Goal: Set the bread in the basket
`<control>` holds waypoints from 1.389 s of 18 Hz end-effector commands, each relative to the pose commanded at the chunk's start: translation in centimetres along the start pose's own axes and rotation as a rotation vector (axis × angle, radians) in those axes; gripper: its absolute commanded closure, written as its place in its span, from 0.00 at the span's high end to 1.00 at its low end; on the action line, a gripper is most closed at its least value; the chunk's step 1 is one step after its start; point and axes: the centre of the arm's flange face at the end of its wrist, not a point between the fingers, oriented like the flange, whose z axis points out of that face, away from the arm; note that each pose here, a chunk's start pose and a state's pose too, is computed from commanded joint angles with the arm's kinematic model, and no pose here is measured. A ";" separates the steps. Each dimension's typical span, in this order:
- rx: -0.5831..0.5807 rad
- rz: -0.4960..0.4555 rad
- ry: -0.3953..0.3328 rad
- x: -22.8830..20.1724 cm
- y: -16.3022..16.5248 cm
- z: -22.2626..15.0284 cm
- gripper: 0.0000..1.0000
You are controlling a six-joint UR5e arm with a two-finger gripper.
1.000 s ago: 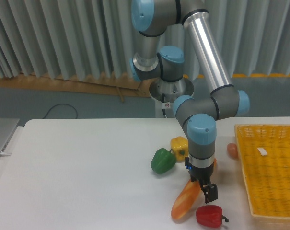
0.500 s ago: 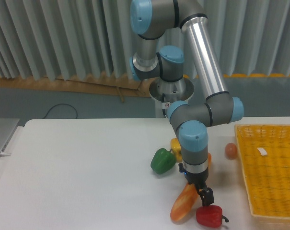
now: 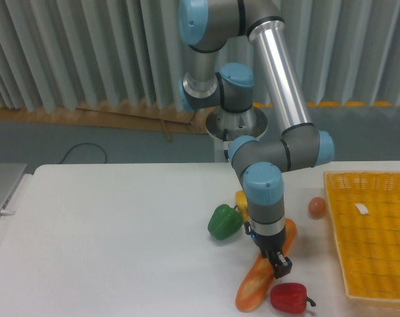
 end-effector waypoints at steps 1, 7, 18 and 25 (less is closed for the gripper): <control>0.000 0.003 0.001 0.0 -0.1 0.1 0.12; -0.001 0.008 0.004 0.0 0.0 0.3 0.80; 0.013 -0.128 -0.041 -0.1 0.3 -3.0 1.00; 0.012 -0.158 -0.022 0.6 0.2 -2.2 1.00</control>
